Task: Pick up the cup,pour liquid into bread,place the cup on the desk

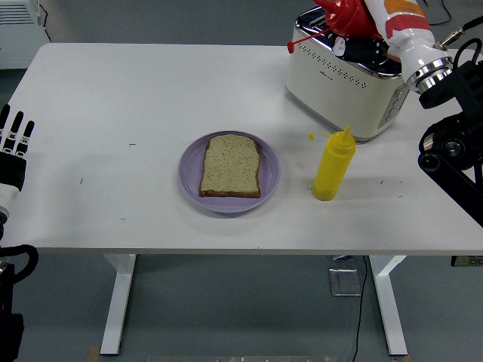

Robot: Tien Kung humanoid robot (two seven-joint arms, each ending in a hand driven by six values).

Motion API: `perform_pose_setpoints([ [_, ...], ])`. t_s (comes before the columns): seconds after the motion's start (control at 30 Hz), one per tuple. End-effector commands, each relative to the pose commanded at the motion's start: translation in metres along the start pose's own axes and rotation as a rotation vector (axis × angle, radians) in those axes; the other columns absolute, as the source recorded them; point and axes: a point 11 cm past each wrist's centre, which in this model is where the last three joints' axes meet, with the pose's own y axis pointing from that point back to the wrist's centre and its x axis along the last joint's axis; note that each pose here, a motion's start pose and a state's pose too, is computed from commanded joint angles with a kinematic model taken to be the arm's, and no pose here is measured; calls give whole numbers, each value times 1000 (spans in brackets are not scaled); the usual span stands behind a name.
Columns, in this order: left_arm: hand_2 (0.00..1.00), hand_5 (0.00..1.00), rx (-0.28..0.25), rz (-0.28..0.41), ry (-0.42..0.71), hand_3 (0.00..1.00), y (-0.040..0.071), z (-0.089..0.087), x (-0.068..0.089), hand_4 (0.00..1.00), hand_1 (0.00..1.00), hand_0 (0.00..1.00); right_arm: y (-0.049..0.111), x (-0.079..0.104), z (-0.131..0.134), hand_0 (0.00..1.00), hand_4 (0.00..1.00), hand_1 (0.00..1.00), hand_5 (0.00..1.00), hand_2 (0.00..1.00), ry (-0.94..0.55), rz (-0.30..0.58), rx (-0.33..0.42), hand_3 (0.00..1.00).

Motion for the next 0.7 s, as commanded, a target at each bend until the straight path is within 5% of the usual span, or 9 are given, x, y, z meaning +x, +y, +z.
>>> perform_pose_setpoints([
  [0.27,736,998,2,3,-1,698,1,-1,1,544,737,787,-9,-9,-32,88,620,81,165,238,333,-3,139,402],
  [0.53,735,998,5,3,-2,698,1,-2,2,544,737,787,-9,-52,-46,93,622,81,172,241,446,-169,224,397],
  [0.7,735,998,3,6,-3,698,2,-1,3,544,737,787,-14,-41,-39,93,622,81,172,241,458,-154,199,397],
])
